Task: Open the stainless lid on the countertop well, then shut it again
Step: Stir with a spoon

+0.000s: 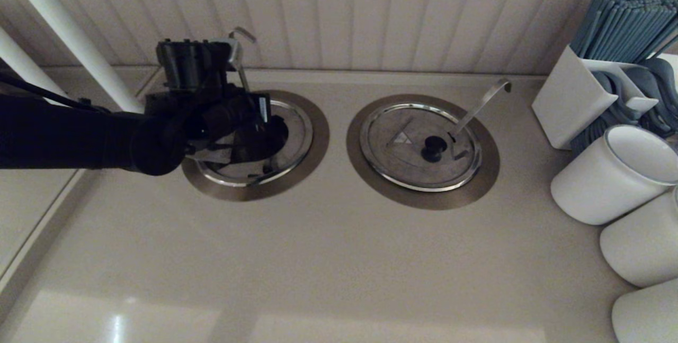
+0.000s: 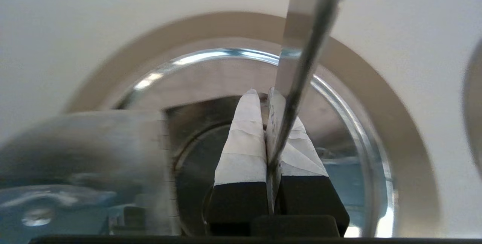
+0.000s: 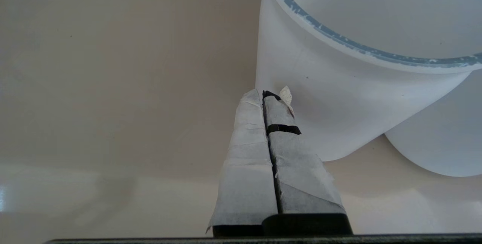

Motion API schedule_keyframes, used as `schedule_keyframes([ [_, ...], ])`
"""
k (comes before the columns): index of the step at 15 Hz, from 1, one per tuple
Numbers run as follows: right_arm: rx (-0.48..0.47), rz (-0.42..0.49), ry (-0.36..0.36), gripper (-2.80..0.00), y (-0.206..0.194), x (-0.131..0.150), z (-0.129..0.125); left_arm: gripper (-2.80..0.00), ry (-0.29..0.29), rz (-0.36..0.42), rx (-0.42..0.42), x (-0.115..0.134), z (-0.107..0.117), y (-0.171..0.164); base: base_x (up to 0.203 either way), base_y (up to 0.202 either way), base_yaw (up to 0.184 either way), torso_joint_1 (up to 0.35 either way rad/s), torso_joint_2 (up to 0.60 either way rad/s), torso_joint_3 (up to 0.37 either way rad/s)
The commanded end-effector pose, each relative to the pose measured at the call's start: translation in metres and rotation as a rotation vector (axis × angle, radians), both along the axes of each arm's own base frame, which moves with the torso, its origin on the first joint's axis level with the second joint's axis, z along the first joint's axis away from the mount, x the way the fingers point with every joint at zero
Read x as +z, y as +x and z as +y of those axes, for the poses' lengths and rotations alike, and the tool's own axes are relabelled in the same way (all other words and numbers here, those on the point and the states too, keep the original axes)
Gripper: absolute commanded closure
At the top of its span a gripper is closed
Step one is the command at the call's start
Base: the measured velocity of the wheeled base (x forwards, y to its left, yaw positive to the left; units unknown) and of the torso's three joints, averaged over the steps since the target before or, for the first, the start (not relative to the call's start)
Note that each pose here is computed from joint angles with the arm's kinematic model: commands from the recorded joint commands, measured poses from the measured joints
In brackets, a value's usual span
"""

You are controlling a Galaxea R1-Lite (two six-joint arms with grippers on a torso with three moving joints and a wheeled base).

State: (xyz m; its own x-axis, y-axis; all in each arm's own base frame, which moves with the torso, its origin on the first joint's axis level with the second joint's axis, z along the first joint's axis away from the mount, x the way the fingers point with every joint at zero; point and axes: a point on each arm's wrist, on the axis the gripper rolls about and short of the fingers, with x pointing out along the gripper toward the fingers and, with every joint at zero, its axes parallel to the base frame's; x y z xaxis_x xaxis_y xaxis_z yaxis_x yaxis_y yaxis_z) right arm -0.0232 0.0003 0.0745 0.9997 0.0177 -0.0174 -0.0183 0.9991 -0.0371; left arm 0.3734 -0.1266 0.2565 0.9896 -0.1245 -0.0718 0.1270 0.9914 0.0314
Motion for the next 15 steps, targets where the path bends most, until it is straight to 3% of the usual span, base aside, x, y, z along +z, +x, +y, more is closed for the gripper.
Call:
schedule_keyframes([
  [1, 0.001, 0.001, -0.001, 0.00, 0.000, 0.000, 0.000, 0.00, -0.001, -0.018, 0.013, 0.009, 0.007, -0.006, 0.000, 0.000, 0.000, 0.000, 0.00, 0.000],
  [5, 0.001, 0.001, -0.001, 0.00, 0.000, 0.000, 0.000, 0.00, 0.055, 0.041, -0.004, 0.006, 0.009, -0.017, 0.000, 0.000, 0.000, 0.000, 0.00, 0.000],
  [8, 0.001, 0.001, -0.001, 0.00, 0.000, 0.000, 0.000, 0.00, 0.041, 0.046, -0.042, 0.003, -0.004, -0.019, 0.000, 0.000, 0.000, 0.000, 0.00, 0.000],
  [11, 0.001, 0.001, -0.001, 0.00, 0.000, 0.000, 0.000, 0.00, -0.018, 0.040, -0.068, -0.005, -0.021, -0.014, 0.000, 0.000, 0.000, 0.000, 0.00, 0.000],
  [15, 0.001, 0.001, -0.001, 0.00, 0.000, 0.000, 0.000, 0.00, -0.027, 0.001, -0.041, -0.007, -0.019, -0.002, 0.000, 0.000, 0.000, 0.000, 0.00, 0.000],
])
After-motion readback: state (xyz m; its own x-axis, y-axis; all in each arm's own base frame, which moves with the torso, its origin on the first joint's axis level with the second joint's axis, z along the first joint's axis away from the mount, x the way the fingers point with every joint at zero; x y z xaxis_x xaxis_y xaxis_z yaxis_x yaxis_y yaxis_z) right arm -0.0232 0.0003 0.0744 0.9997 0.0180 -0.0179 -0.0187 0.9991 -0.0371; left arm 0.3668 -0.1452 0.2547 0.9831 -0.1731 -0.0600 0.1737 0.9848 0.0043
